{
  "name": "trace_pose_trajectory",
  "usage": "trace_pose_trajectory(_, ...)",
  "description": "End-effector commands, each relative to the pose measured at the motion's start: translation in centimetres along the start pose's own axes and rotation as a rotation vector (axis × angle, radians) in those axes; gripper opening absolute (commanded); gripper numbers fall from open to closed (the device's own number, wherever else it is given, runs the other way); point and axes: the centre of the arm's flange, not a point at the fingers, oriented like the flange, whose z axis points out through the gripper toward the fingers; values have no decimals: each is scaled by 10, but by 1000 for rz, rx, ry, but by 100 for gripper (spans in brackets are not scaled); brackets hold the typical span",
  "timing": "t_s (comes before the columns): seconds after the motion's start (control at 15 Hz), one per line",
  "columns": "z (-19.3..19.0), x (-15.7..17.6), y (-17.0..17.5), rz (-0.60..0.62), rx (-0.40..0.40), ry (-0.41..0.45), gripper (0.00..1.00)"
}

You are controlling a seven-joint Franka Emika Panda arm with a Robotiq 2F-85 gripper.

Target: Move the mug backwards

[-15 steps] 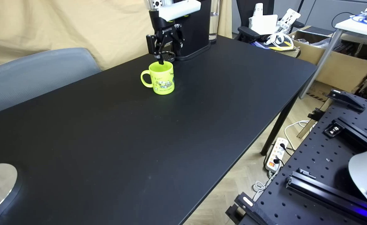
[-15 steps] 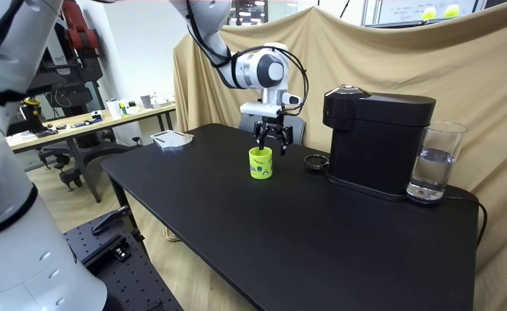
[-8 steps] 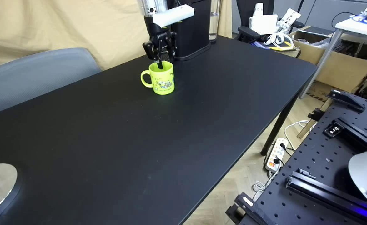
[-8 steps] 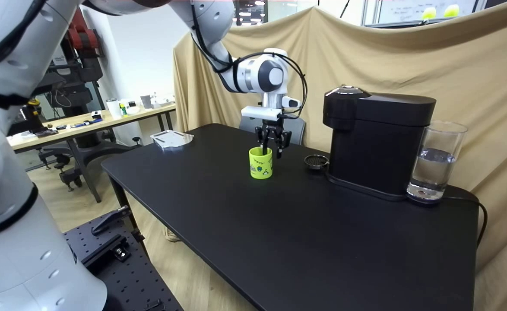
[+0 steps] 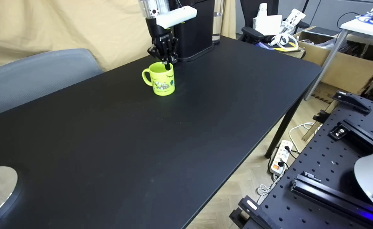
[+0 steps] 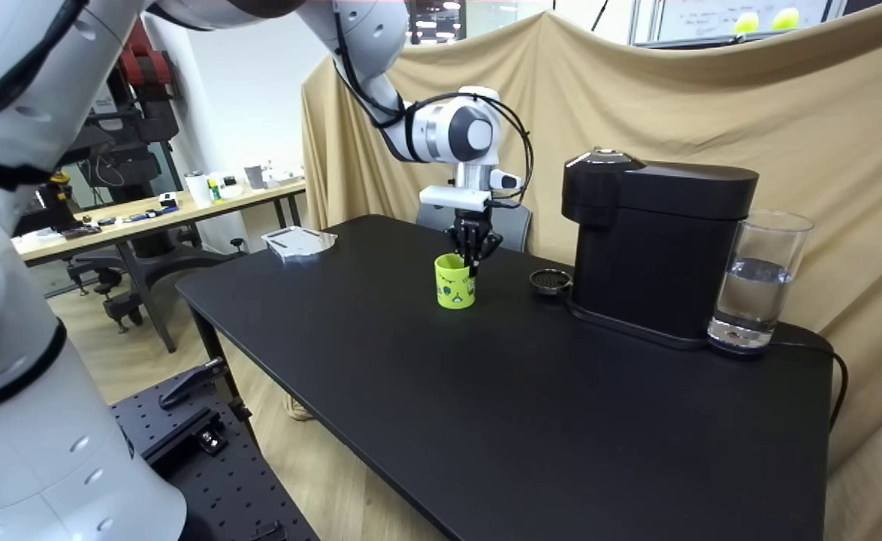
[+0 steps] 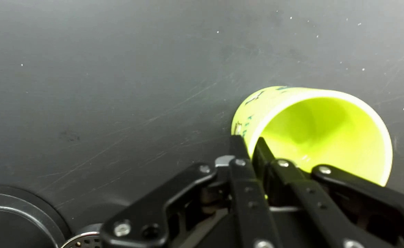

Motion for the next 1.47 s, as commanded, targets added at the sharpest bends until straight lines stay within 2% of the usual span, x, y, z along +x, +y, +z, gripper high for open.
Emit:
trace_pose_trajectory(0.0, -9, 1, 2, -34, 14, -12, 1)
trace_pose_trajectory(0.33, -25, -19, -3, -84, 1, -17, 2)
trace_pose_trajectory(0.73, -39, -64, -25, -153, -4, -23, 2)
trace_pose_trajectory(1.0, -29, -91, -34, -149, -14, -38, 2)
trace_pose_trajectory(1.4, 6, -109, -31, -100, -11, 11, 2)
